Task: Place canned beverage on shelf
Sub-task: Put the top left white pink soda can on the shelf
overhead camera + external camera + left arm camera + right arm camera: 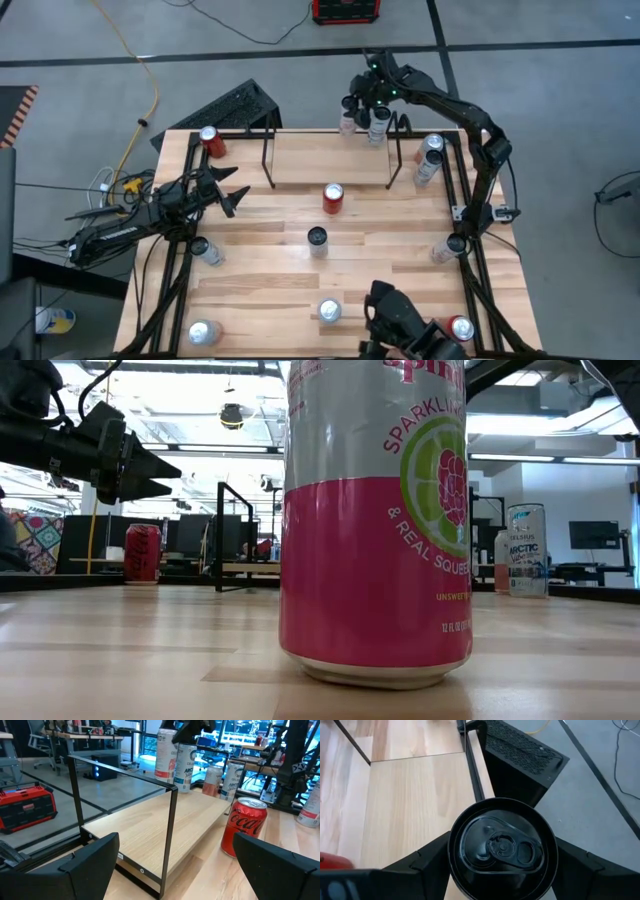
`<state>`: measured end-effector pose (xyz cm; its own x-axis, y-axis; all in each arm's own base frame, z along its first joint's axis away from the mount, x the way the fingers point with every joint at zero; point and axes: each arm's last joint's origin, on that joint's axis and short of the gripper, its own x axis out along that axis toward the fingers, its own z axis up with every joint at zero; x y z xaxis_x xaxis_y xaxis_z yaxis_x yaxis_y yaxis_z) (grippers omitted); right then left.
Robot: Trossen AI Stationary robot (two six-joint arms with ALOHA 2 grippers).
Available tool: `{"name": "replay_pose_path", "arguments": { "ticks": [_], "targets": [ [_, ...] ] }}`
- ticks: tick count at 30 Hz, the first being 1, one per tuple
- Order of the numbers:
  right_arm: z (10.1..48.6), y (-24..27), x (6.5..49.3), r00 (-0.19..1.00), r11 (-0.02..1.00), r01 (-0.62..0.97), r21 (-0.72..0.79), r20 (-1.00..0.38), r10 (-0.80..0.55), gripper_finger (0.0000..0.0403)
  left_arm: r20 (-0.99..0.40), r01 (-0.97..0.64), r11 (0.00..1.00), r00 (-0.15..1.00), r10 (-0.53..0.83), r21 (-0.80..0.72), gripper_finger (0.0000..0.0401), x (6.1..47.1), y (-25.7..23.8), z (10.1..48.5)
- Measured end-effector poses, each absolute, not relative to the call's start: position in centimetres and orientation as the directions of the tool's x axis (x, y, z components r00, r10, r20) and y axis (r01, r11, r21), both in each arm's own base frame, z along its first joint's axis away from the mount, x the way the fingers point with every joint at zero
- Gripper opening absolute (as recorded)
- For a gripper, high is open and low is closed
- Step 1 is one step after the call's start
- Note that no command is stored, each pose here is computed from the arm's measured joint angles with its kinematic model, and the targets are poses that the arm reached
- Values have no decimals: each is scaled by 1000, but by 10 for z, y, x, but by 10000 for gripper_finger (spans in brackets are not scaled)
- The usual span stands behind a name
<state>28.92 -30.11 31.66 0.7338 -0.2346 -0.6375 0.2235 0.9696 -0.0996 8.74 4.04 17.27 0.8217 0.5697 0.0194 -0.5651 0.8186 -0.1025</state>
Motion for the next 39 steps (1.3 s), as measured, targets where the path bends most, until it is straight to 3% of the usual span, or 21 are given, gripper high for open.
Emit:
{"name": "replay_pose_path", "arguments": {
  "ticks": [21,39],
  "targets": [
    [315,-300,288,721,967,245,-64,-655,-227,292,19,-565,819,822,570,-102,374,87,40,173],
    [290,-300,286,690,961,270,-60,-684,-237,292,19,-565,819,822,570,-102,374,87,40,173]
  ]
}}
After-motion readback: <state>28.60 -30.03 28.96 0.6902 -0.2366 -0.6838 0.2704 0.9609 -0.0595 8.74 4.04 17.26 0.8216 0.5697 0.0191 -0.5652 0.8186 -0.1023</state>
